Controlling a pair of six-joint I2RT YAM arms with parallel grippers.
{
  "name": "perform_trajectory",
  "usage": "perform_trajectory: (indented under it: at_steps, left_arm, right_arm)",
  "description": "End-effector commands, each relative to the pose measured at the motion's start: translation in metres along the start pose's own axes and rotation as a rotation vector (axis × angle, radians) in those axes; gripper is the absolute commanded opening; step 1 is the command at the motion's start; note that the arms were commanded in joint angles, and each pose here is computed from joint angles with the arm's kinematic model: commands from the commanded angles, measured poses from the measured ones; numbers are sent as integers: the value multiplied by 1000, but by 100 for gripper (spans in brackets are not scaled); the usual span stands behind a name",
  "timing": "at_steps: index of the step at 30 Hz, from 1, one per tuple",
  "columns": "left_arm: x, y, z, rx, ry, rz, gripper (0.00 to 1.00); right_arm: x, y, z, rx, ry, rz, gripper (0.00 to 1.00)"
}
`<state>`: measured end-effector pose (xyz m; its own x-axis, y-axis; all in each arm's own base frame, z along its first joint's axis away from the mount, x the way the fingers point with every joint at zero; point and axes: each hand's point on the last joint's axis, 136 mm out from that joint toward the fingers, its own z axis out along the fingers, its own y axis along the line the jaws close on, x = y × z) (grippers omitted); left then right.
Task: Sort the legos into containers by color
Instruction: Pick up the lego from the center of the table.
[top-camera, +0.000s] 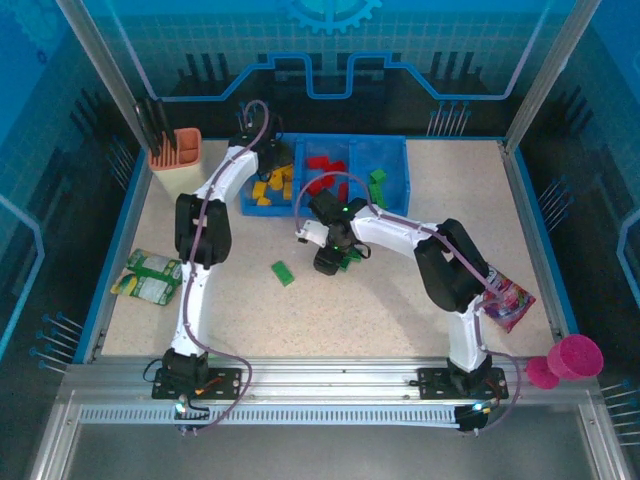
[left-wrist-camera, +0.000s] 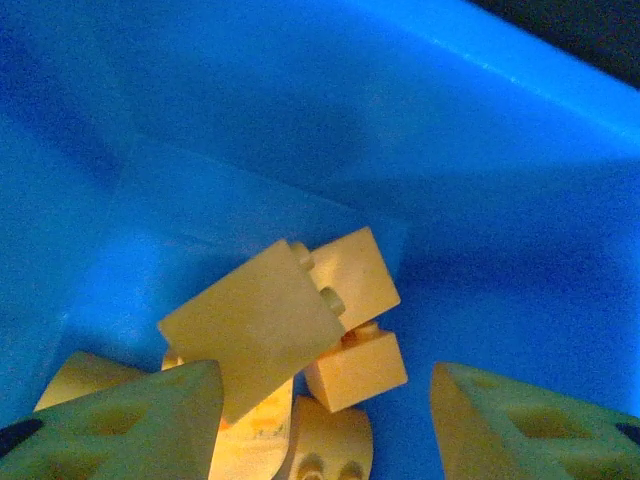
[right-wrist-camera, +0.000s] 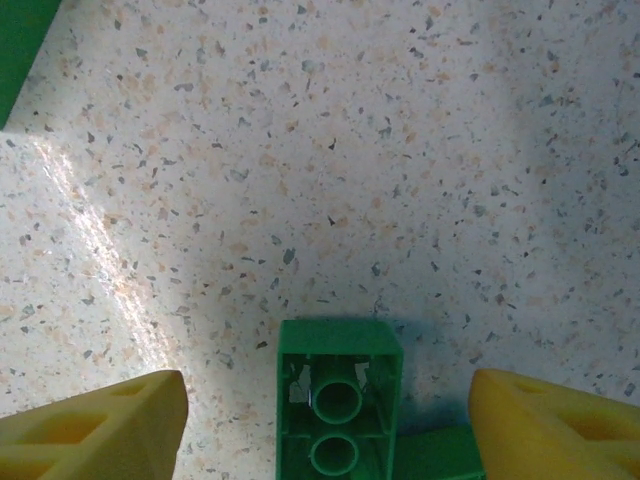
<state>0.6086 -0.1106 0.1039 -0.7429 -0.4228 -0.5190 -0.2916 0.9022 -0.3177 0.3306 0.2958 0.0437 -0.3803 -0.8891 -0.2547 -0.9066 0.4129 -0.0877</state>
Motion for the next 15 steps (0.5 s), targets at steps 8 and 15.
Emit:
perform_trajectory:
  at_steps: [8,15]
  left_arm:
    - [-47,-56,-160,265,-156,24,62]
    - [-34,-48,-226,316,-203,42,65]
  right_arm:
    - [11,1,19,-30,75,1,57]
    - [14,3,18,-35,92,6,27]
